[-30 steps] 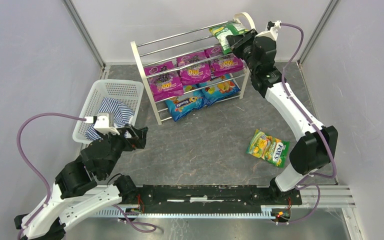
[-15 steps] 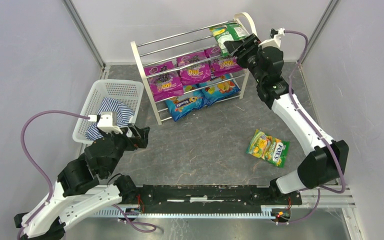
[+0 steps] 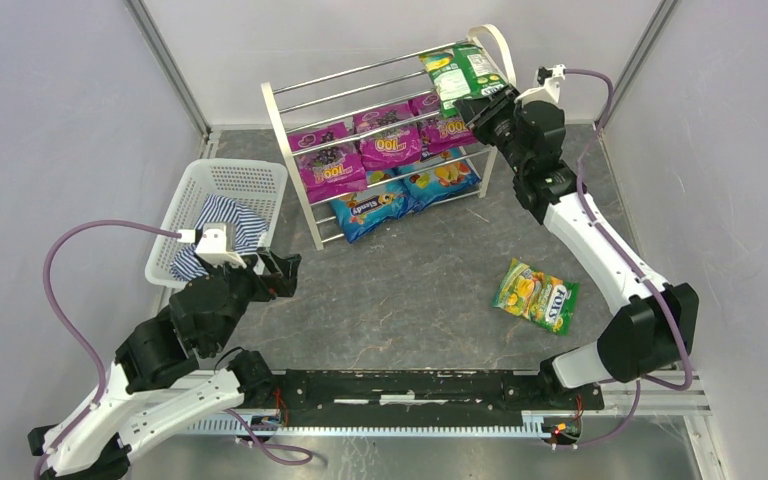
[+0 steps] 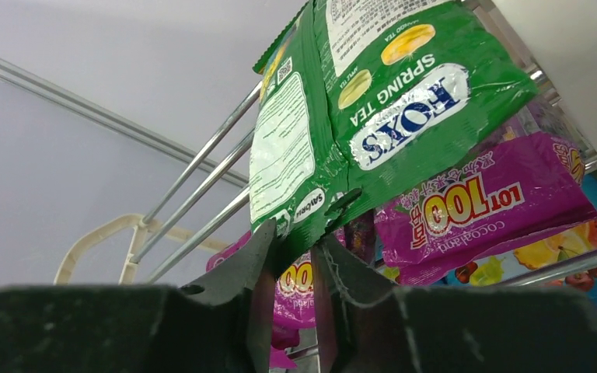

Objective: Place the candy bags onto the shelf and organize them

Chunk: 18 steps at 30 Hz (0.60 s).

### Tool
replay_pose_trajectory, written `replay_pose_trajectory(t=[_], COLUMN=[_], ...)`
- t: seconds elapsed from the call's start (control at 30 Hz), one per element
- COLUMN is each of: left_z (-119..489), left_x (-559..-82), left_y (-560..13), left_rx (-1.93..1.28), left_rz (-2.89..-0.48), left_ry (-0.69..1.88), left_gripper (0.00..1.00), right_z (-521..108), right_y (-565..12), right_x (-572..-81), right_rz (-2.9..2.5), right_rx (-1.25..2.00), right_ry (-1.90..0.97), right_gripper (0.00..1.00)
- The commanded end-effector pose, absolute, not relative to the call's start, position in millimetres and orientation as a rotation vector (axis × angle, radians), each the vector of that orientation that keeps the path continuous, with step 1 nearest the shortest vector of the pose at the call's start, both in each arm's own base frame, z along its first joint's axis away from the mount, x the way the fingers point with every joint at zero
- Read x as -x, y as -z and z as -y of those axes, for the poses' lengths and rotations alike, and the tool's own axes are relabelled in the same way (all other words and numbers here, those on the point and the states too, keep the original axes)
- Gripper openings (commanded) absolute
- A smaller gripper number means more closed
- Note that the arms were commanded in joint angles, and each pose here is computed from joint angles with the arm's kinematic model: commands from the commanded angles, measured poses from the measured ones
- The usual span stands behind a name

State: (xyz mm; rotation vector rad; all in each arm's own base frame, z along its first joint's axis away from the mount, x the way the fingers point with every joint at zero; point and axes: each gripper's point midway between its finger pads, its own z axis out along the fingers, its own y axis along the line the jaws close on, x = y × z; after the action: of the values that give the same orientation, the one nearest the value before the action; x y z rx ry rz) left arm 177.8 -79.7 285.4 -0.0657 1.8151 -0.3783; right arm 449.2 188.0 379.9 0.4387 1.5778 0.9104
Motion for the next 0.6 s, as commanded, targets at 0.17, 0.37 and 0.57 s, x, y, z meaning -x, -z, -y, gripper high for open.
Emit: replay_pose_trajectory(t=[0.17, 0.37, 0.57], left_z=[80.4, 81.9, 80.6], left_x=[-181.0, -181.3, -180.2], left_y=[-286.8, -286.1, -287.2], left_rx=[0.045, 0.038, 0.042], left_rz=[-1.807, -1.812, -1.805], left_ry=[0.353, 0.353, 0.36], left_gripper=[1.0, 1.0, 1.0], right_z=[-177.2, -183.5, -178.7], right_y=[-396.6, -406.7, -414.2], right_x=[-458.2, -455.4, -444.4], right_rz=[-1.536, -1.526, -1.498], right_rx=[-0.433, -0.396, -0.399], right_ry=[-0.866, -0.903, -0.912], right_gripper=[0.14, 0.21, 0.31])
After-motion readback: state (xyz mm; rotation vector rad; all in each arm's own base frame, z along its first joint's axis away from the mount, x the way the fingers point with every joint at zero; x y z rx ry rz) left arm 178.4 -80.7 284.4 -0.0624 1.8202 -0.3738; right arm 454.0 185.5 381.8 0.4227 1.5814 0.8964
